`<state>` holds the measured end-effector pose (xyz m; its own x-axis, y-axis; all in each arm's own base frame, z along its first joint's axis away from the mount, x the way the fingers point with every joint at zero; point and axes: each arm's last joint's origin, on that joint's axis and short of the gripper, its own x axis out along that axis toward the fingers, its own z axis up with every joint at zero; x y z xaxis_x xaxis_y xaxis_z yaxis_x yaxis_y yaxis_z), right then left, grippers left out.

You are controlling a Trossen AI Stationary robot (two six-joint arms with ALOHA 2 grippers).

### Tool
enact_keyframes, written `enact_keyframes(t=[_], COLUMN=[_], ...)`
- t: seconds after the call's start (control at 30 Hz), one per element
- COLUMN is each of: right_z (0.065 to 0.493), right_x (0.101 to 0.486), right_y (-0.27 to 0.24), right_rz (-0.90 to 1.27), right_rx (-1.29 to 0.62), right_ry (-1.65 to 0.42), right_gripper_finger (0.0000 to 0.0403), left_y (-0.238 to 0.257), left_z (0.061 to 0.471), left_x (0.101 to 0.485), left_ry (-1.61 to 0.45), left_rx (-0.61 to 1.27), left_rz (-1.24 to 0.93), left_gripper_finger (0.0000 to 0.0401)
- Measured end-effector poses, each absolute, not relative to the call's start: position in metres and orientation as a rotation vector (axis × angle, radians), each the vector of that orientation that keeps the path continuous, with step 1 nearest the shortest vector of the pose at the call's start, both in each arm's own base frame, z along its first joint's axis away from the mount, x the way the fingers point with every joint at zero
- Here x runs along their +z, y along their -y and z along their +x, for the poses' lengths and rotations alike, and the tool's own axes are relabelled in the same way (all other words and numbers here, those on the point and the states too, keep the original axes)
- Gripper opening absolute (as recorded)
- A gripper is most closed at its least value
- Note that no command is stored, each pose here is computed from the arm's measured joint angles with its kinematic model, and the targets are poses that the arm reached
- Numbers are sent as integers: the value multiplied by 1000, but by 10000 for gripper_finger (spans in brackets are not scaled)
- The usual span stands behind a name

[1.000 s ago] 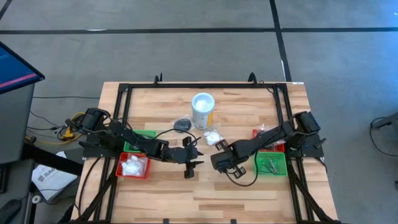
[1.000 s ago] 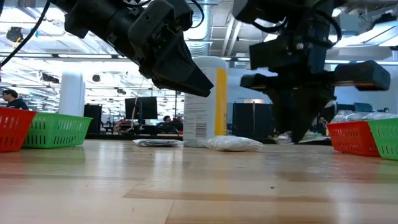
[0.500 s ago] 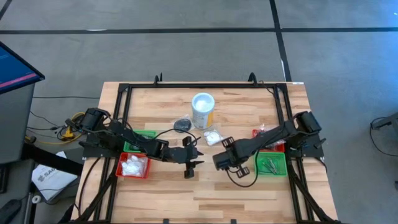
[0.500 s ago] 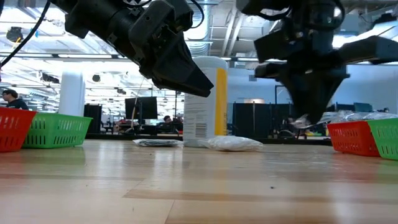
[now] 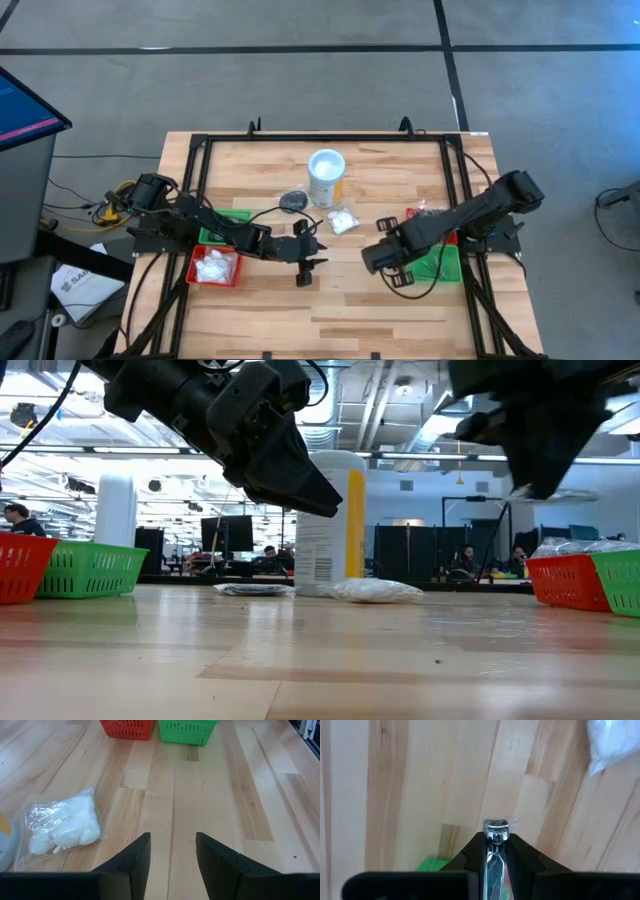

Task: Pick & Place Travel size toiletries
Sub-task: Put the nail cutter into the right green bin

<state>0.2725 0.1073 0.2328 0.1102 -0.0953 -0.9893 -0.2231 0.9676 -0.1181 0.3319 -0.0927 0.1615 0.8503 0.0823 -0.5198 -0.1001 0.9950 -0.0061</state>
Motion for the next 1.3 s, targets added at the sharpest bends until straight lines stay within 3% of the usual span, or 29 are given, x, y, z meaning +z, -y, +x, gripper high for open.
enact_keyframes(t=[0.77, 1.3], right_z=[187, 167], right_x=[216, 203], right_y=[-120, -116], right_rz=[-22, 51], right_rx=[-155, -237], right_ry=[-1491, -1488], right_gripper_finger=[47, 63], left_y=[93, 93], left_z=[332, 332], left_x=[162, 162], left_ry=[-545, -545], left_rx=[96, 96], left_rz=[-34, -34], left_gripper_finger=[149, 149])
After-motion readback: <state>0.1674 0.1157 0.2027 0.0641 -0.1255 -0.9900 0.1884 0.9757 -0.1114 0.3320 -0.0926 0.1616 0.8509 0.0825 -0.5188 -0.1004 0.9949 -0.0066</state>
